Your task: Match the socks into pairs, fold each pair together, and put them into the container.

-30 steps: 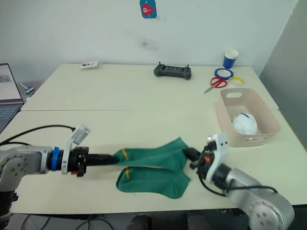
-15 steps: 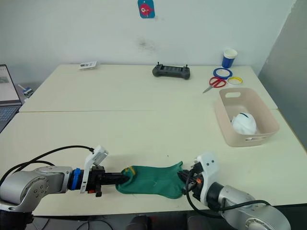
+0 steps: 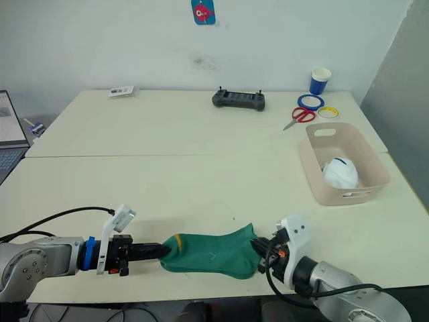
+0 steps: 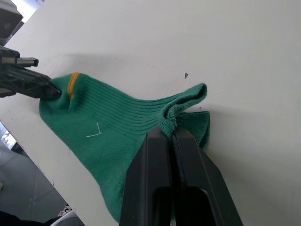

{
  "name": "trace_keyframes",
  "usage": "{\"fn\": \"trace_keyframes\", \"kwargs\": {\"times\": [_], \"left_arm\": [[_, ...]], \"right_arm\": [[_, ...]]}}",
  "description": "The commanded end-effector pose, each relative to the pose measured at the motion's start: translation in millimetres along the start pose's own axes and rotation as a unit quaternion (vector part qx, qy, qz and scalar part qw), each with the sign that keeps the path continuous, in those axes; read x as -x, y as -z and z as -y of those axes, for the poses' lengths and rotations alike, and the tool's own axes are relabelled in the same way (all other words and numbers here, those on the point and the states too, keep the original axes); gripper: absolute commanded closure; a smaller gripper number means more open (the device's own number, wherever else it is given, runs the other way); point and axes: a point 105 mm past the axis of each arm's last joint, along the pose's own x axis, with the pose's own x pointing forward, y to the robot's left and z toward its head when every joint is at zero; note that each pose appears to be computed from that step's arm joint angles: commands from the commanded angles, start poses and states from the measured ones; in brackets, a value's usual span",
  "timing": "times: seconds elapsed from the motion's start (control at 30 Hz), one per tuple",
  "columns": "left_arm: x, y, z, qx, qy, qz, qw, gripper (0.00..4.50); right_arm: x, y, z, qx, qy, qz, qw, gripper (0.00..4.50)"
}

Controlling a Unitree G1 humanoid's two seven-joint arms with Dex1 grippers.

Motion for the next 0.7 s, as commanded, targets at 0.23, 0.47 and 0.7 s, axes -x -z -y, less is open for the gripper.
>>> {"fn": "trace_keyframes", "kwargs": {"times": [0.23, 0.47, 0.7], "left_arm": [[-7, 9, -6, -0.03, -0.032, -0.007, 0.999, 4.5], [-6, 17, -4, -0.074, -0.024, -0.02, 0.997, 3.86], [19, -6, 3, -0.124, -0.013, 0.012, 0.992, 1.77]], "right_arm": [[0, 9, 1, 0.009, 0.003, -0.02, 1.0, 4.46], [1, 13, 5, 0.044, 0.018, -0.036, 0.998, 3.49], [11, 3, 1, 0.094, 0.008, -0.016, 0.995, 1.07]]}}
